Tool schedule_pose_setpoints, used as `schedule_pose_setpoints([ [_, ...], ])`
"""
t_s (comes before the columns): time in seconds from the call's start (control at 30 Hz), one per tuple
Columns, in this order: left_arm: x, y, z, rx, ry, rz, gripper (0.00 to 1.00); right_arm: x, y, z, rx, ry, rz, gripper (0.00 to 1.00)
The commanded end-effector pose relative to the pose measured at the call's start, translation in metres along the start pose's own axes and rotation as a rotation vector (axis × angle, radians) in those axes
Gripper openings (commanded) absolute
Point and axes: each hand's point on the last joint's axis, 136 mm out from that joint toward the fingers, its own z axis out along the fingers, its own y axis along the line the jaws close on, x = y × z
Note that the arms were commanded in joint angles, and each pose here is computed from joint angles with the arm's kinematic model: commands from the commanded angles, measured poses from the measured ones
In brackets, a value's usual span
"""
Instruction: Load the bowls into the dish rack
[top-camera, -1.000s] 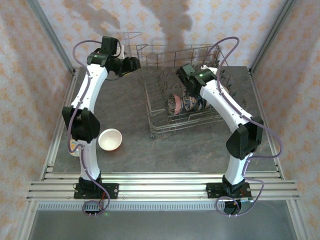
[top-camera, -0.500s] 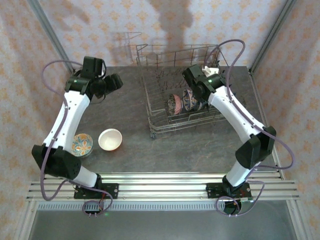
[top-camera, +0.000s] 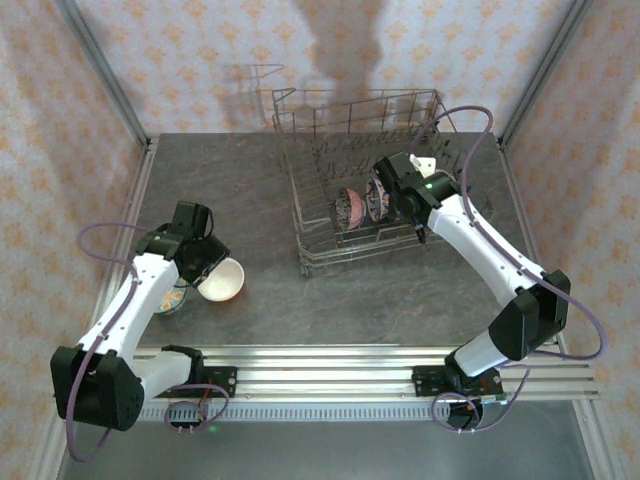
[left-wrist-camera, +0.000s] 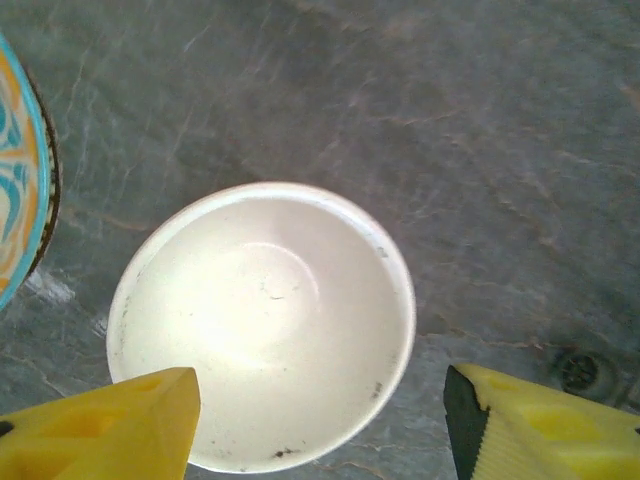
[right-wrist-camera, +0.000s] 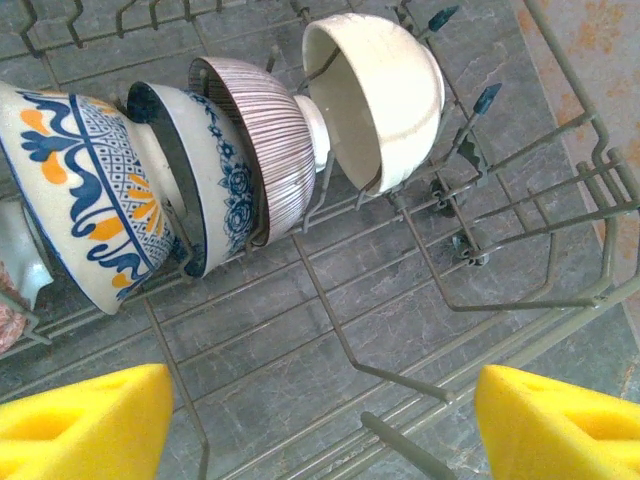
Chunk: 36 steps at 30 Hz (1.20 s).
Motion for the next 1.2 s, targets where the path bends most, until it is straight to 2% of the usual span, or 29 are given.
schedule_pose_setpoints([
  [0.0,0.002,0.013,0.014,-0.029,-0.019,-0.095,0.65,-0.005,-0.001,0.001,0.005,-0.018,0.011,0.78],
  [0.2,0.017,0.037,0.031,-0.056,-0.015,-0.149,0.62,-0.006,0.005,0.008,0.018,-0.003,-0.012,0.78],
  [0.73,0.031,0.042,0.063,-0.066,0.046,-0.151,0.51,-0.002,0.012,0.017,0.012,0.020,-0.031,0.78],
  [1.0,0.018,0.022,0.036,0.044,-0.006,-0.167,0.54,-0.003,0.016,0.019,0.007,0.024,-0.039,0.78],
  [1.17,0.012,0.024,0.013,0.042,-0.043,-0.160,0.57,-0.004,0.020,0.020,-0.006,0.027,-0.041,0.78],
])
